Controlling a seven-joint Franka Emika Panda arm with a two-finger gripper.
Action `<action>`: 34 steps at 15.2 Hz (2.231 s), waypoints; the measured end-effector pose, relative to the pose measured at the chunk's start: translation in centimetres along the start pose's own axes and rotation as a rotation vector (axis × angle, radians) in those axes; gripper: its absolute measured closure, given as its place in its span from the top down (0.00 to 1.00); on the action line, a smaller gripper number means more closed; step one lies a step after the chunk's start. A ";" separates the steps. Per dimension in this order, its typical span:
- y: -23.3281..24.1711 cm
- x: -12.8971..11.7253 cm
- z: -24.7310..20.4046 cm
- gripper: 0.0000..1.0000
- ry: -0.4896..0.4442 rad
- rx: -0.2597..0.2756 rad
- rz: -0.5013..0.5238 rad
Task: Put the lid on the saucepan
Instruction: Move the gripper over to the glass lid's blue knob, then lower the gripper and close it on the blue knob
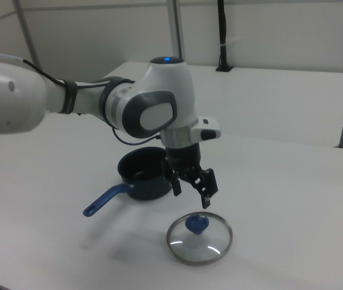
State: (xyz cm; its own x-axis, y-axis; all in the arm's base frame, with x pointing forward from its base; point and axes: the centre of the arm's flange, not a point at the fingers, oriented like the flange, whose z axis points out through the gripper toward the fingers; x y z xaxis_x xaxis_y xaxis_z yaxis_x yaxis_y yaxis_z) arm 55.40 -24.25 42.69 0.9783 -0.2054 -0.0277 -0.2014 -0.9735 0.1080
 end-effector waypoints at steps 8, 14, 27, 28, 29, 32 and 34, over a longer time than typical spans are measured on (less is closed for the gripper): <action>-1.2 0.8 7.2 1.00 -0.014 -0.026 -0.098; -1.2 0.6 8.2 0.89 -0.018 -0.027 -0.139; -1.1 0.7 8.7 0.66 -0.015 -0.032 -0.170; -1.1 0.7 8.7 0.66 -0.015 -0.032 -0.172; -0.9 0.7 8.6 0.66 -0.015 -0.032 -0.173; 0.2 0.5 7.3 0.66 -0.024 -0.028 -0.155; 1.3 0.6 5.3 0.66 -0.023 -0.026 -0.138</action>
State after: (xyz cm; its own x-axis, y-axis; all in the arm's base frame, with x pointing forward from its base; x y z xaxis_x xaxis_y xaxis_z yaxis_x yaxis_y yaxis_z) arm 55.44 -26.12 37.52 0.9951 -0.0728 -0.0670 -0.0638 -0.9898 0.1274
